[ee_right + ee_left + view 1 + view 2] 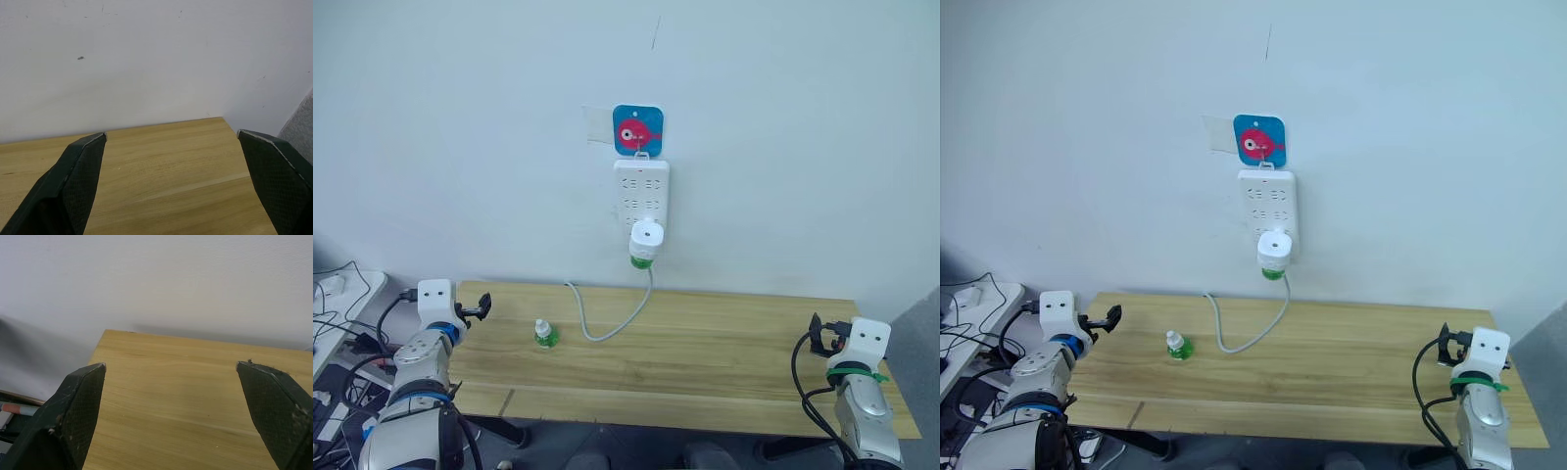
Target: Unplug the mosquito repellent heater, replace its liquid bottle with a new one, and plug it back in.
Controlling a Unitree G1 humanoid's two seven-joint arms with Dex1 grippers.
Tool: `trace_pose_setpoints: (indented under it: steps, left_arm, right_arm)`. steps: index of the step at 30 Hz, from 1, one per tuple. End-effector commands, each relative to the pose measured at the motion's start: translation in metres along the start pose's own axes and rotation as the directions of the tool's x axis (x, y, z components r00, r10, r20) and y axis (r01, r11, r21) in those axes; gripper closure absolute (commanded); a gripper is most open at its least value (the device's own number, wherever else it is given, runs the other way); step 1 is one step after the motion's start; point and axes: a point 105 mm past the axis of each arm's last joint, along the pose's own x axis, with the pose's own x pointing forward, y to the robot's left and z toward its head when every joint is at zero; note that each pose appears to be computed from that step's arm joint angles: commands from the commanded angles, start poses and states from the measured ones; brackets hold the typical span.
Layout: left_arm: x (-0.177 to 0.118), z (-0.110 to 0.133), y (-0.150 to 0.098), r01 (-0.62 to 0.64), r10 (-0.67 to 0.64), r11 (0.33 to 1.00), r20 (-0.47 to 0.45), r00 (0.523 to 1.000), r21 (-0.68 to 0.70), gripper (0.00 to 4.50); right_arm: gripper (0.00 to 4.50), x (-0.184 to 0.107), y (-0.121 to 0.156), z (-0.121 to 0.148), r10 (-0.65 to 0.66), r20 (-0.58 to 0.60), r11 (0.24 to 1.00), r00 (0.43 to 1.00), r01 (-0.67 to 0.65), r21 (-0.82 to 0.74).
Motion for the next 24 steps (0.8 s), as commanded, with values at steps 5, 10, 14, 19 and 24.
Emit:
trace_pose_setpoints:
  steps: [5,10,14,19,24]
  left_arm:
    - [-0.001,0.02,0.02,-0.077,0.077,0.997,0.055,0.996,-0.003,0.02]
    - [-0.002,0.021,0.021,-0.075,0.076,0.997,0.066,0.995,-0.013,0.02]
    - [-0.003,0.021,0.021,-0.071,0.072,0.997,0.071,0.995,-0.019,0.02]
    - [-0.004,0.022,0.019,-0.03,0.034,0.999,0.087,0.996,-0.045,0.02]
    - [-0.008,0.03,0.018,0.069,-0.052,0.989,0.133,0.99,-0.128,0.02]
  right_arm:
    - [0.0,0.004,-0.001,0.017,0.006,0.056,1.0,0.998,-0.006,-0.003]
    - [0.0,0.004,-0.001,0.017,0.008,0.054,1.0,0.998,-0.007,-0.007]
    - [0.0,0.003,-0.001,0.017,0.008,0.054,1.0,0.998,-0.007,-0.004]
    - [0.0,0.002,0.002,0.015,0.023,0.047,1.0,0.999,-0.023,0.001]
    - [0.0,-0.002,0.007,0.014,0.044,0.041,0.999,0.998,-0.044,0.006]
